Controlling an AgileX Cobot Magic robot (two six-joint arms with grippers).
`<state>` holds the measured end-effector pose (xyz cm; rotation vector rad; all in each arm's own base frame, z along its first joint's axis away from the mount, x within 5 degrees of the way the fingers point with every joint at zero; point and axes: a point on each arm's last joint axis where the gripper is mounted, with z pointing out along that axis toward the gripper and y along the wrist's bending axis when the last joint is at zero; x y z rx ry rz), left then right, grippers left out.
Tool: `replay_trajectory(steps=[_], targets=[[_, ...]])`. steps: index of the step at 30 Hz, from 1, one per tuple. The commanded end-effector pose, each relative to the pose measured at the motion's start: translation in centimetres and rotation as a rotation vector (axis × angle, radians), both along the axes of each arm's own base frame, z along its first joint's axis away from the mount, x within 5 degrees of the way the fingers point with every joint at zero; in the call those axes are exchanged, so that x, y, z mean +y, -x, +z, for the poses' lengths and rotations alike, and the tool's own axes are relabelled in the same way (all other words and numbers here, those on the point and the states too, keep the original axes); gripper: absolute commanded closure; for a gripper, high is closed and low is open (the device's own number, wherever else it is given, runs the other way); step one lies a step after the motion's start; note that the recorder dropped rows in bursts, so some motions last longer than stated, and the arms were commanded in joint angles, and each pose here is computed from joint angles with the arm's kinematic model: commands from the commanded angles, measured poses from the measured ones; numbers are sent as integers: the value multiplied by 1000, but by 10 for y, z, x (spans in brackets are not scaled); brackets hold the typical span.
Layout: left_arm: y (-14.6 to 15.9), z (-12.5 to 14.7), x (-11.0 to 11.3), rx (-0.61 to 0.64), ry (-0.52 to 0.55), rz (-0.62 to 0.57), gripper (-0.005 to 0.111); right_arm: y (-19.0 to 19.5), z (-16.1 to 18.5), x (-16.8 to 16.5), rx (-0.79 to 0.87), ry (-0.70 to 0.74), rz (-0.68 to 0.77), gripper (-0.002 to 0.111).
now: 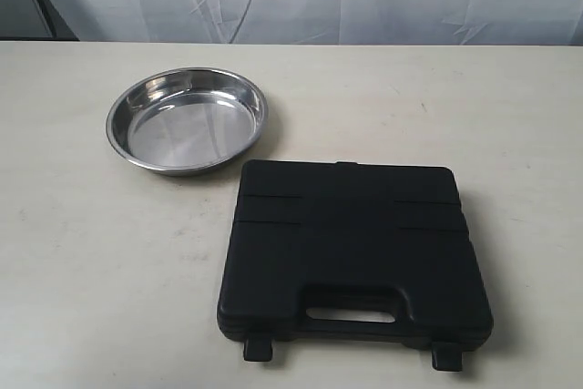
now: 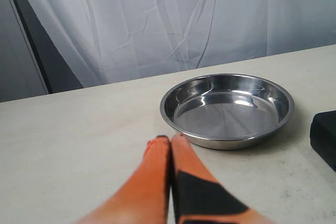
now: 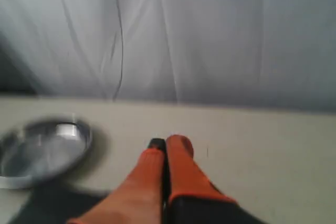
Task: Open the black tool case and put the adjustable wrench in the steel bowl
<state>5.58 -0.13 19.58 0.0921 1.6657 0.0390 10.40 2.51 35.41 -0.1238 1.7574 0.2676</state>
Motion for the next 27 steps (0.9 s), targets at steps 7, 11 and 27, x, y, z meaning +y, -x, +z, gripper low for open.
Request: replay_trajectory(steps=[7,11,27], targets=[[0,1,0,-5,-3,-4,106,-97,-143,151,1081,644,772,109],[0,1,0,-5,-3,-4,106,-81,-173,175,1060,982,848,109],[0,1,0,-5,-3,-4,106,-78,-185,199,994,887,847,59]])
